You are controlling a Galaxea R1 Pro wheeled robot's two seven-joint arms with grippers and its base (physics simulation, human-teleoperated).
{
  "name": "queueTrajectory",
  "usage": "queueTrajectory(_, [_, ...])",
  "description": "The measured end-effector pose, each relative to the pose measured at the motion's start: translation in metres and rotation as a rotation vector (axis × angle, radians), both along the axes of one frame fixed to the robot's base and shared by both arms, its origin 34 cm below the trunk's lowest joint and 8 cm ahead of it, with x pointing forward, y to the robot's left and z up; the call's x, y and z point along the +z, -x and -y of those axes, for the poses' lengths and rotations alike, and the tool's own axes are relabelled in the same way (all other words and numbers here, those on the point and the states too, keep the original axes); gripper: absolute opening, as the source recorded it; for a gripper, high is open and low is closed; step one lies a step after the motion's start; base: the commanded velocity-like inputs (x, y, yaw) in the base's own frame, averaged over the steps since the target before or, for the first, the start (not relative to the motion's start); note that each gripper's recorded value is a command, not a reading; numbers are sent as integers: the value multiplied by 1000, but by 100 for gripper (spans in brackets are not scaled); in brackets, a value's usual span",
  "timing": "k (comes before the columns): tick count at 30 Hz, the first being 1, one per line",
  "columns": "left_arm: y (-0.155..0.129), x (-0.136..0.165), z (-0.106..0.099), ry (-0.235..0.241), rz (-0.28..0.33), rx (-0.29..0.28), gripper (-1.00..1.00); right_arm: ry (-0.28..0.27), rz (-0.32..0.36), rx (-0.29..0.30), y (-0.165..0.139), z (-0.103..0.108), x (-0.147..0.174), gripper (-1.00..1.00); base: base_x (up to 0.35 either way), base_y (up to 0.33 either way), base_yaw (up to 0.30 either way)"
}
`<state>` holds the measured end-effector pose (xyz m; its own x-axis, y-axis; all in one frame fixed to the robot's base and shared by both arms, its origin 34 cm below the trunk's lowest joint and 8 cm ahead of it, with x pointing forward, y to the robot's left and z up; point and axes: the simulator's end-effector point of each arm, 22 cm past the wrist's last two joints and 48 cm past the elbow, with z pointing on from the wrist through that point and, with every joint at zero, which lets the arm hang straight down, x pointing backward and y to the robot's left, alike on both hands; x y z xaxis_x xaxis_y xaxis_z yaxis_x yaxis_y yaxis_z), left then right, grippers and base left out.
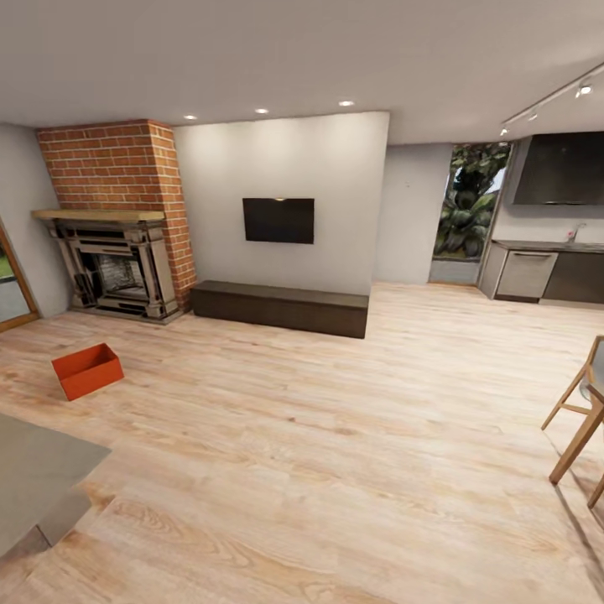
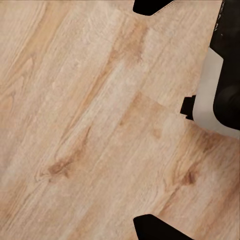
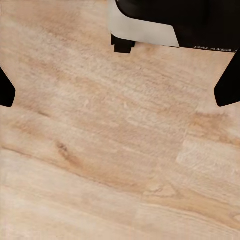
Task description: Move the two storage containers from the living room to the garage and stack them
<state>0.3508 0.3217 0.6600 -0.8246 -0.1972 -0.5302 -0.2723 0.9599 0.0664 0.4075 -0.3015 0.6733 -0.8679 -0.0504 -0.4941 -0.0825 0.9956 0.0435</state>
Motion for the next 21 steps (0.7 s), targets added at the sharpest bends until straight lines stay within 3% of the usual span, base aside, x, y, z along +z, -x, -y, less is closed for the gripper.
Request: queueTrajectory(21, [0, 0, 0, 0, 0, 0, 100, 0, 0, 1, 0, 0, 0, 100, 324, 0, 0])
